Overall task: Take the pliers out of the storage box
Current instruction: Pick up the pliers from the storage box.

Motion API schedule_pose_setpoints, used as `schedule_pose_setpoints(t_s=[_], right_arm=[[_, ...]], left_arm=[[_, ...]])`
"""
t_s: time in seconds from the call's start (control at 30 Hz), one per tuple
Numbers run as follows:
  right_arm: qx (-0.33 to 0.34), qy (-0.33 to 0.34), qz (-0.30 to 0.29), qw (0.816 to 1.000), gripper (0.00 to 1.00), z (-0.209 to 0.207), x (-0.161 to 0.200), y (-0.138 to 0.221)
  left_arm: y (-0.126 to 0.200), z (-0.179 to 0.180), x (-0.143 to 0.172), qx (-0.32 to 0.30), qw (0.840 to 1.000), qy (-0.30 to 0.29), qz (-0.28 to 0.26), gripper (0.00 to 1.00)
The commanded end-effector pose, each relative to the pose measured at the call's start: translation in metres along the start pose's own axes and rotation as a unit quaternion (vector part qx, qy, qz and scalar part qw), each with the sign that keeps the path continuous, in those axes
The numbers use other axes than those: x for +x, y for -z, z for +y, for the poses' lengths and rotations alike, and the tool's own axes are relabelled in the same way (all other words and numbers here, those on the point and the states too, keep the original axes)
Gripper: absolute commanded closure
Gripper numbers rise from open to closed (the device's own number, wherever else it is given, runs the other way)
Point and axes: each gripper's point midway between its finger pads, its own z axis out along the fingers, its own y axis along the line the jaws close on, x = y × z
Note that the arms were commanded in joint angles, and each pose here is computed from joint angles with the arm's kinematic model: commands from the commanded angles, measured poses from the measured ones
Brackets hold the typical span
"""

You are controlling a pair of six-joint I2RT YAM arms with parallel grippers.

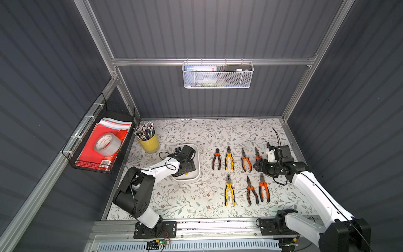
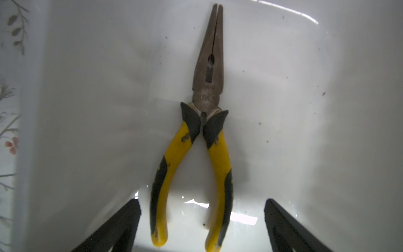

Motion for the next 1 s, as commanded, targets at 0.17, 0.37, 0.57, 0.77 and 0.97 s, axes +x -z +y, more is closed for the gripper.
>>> schedule_pose_setpoints(t_s=[0.17, 0.37, 0.57, 0.77, 0.97], right_arm=[[-0.002, 0.009, 0.005, 1.000, 0.35, 0.000, 0.004, -0.002], [-0.002, 0.009, 0.006, 1.000, 0.35, 0.000, 0.005, -0.003], [-0.001, 0.008, 0.008, 1.000, 0.35, 0.000, 0.005, -0.003], [-0.001, 0.008, 0.008, 1.000, 0.36, 0.000, 0.005, -0.004], [-0.002, 0.009, 0.009, 1.000, 0.36, 0.001, 0.005, -0.004]], left_arm=[[-0.018, 0.003, 0.017, -0.001, 1.000, -0.013, 0.028, 0.14], [-0.025, 0.003, 0.025, 0.003, 0.999, -0.019, 0.040, 0.24], [-0.030, 0.000, 0.025, 0.009, 0.999, -0.022, 0.039, 0.52], [-0.025, 0.000, 0.016, 0.009, 1.000, -0.018, 0.021, 0.75], [0.011, -0.011, -0.017, 0.036, 0.999, 0.005, -0.037, 0.85]])
